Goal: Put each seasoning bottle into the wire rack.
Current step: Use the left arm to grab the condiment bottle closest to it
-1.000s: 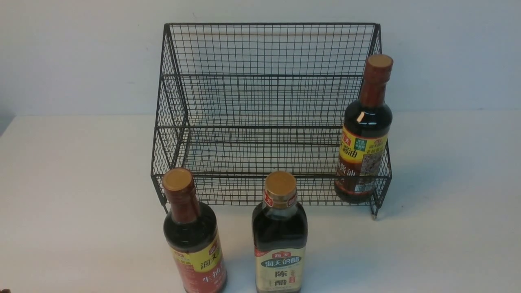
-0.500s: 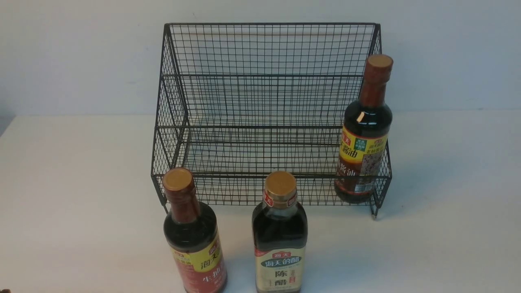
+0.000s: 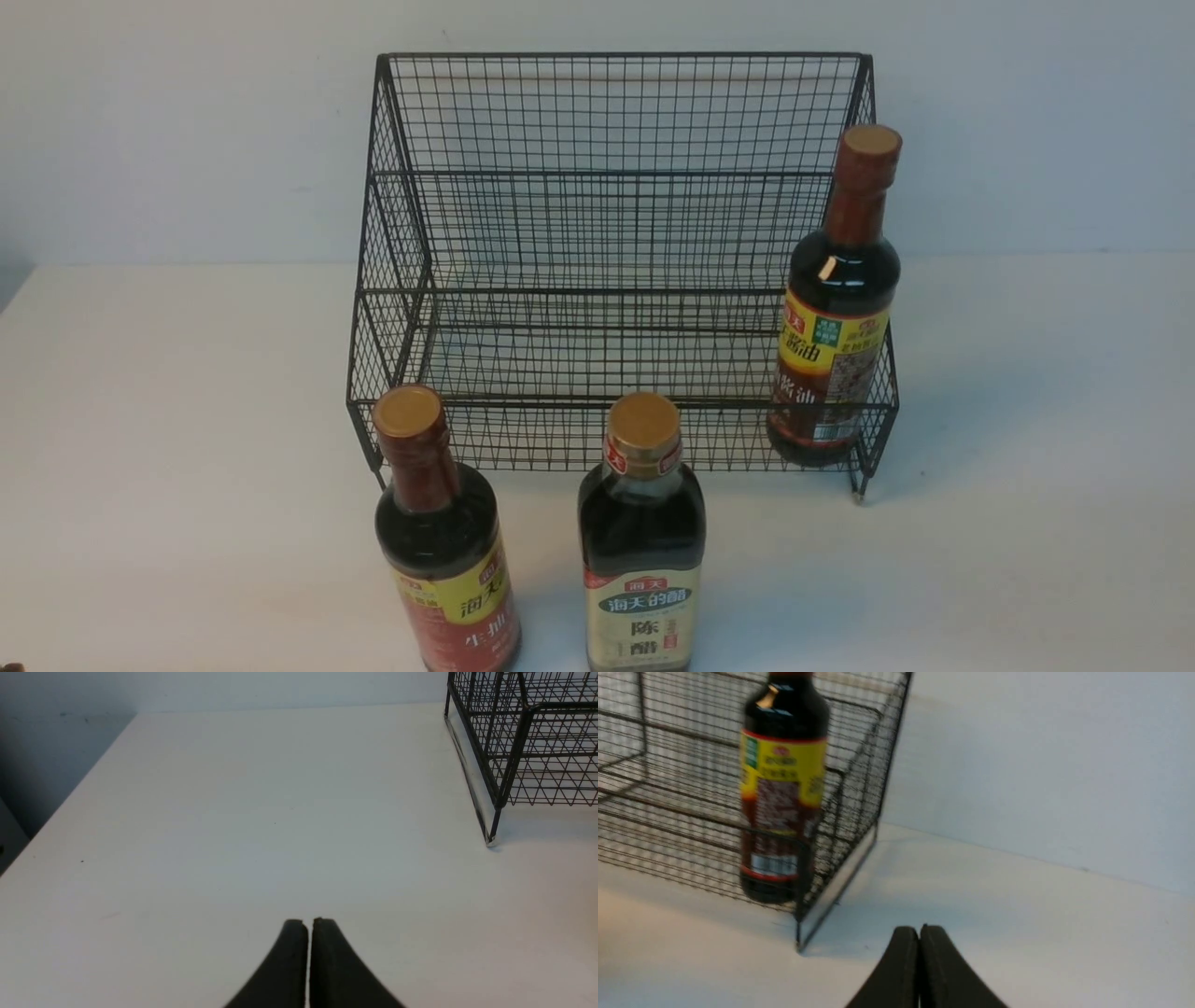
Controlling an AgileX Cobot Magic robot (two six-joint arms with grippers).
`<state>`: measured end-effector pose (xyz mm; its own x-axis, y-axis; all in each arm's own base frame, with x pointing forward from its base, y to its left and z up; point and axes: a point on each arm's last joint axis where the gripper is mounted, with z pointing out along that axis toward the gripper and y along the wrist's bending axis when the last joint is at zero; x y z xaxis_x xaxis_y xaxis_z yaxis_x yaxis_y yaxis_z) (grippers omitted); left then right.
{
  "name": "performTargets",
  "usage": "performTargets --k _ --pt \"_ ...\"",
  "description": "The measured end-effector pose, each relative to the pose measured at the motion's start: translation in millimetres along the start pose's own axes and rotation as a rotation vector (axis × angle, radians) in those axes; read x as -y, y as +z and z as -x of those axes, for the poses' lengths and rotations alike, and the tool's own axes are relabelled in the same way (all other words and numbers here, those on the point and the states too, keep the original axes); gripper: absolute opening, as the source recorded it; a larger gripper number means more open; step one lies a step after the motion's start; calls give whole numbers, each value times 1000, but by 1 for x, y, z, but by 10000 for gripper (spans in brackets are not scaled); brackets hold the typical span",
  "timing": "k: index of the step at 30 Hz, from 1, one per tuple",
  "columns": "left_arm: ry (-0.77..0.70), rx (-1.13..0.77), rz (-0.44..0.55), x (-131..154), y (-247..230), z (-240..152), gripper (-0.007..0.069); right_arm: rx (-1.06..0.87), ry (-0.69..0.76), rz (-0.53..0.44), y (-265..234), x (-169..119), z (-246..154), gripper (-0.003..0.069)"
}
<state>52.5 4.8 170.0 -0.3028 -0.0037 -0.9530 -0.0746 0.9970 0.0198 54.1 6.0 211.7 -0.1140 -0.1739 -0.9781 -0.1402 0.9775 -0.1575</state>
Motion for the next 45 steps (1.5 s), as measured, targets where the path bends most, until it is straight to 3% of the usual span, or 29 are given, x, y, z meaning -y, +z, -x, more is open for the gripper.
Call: performTargets --k 5,42,44,45 --pt "0 0 0 0 0 0 -4 -85 66 -50 4 -2 -31 -15" --pt "1 0 0 0 0 0 -4 -85 99 -76 4 0 -31 -15" --pt "-35 0 -6 1 0 0 -4 -85 99 -76 4 0 -31 -15" --pt "-154 0 -33 3 0 0 -4 -85 99 -76 4 0 -31 -15"
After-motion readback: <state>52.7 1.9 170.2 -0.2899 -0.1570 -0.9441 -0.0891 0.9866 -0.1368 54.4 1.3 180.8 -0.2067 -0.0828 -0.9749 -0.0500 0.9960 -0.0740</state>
